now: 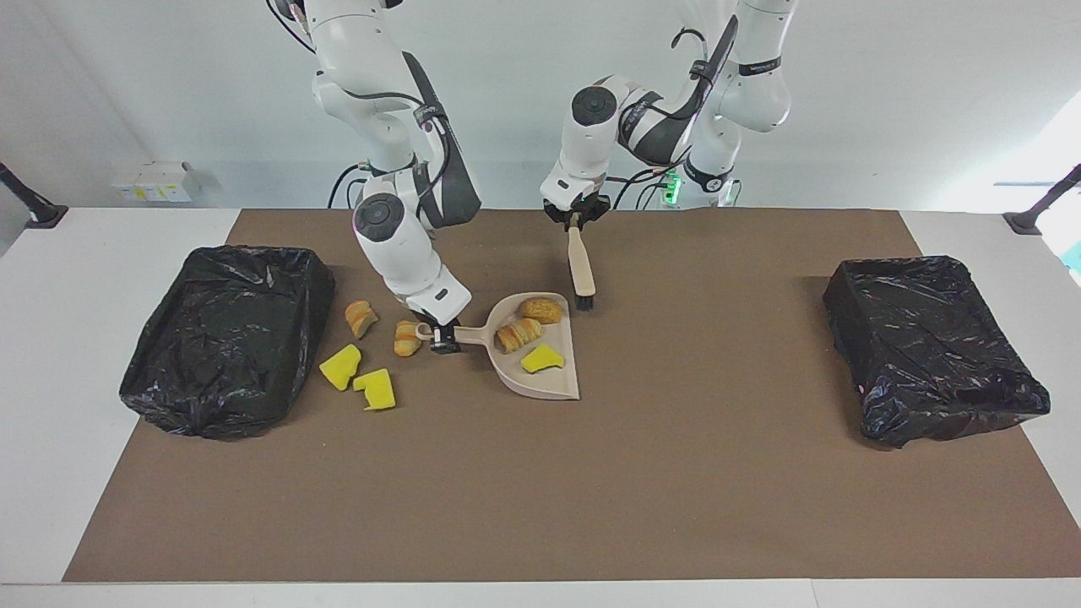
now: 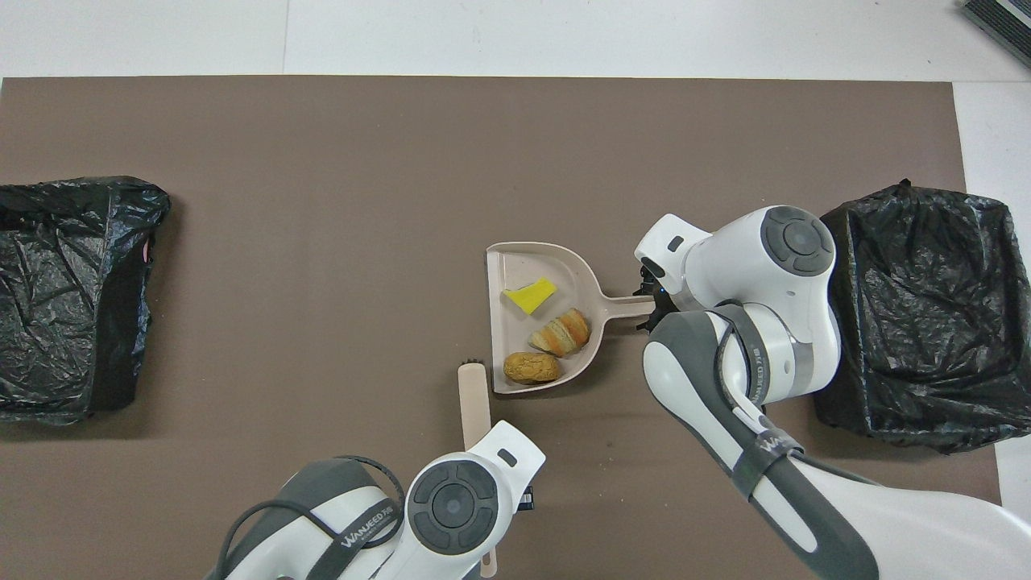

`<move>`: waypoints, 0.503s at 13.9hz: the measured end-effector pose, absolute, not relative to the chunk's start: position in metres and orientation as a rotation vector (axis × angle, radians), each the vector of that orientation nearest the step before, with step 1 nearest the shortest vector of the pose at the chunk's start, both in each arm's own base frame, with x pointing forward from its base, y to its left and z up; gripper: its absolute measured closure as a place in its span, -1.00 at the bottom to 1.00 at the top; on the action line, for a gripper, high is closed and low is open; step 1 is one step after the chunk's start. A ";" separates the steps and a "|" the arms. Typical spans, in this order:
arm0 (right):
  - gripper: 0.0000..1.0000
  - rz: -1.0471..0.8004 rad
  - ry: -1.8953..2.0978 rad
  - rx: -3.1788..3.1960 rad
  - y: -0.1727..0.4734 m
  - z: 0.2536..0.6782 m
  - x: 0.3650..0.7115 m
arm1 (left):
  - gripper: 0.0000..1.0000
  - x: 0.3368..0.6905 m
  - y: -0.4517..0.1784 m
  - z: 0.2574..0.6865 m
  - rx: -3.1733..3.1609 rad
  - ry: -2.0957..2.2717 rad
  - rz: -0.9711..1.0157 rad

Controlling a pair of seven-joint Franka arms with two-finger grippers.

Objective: Sweep and dump trash in bin
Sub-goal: 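Carry the loaded dustpan toward the black bag with the right gripper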

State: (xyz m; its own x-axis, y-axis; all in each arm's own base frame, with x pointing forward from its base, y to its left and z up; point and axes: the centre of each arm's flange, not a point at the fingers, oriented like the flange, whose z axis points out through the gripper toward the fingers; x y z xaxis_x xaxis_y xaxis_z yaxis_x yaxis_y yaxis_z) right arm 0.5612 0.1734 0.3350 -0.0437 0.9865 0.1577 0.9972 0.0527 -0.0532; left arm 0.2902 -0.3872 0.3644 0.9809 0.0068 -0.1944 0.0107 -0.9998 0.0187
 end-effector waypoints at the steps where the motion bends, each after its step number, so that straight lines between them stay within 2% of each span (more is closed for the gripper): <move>1: 0.24 -0.103 -2.164 -2.060 0.172 0.336 0.561 | 0.47 0.290 -0.387 0.364 3.108 0.014 -0.306; 2: 0.39 -0.100 -2.164 -2.061 0.170 0.338 0.561 | 0.47 0.290 -0.387 0.364 3.108 0.014 -0.306; 7: 0.39 -0.092 -2.147 -2.075 0.152 0.340 0.564 | 0.47 0.290 -0.387 0.364 3.108 0.014 -0.307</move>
State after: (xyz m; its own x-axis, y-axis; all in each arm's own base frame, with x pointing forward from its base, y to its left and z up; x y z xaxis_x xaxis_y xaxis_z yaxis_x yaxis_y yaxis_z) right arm 0.5645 0.1517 0.3401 -0.0290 0.9878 0.1533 0.9973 0.0390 -0.0626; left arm 0.2900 -0.3870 0.3642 0.9806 0.0068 -0.1959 0.0104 -0.9998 0.0172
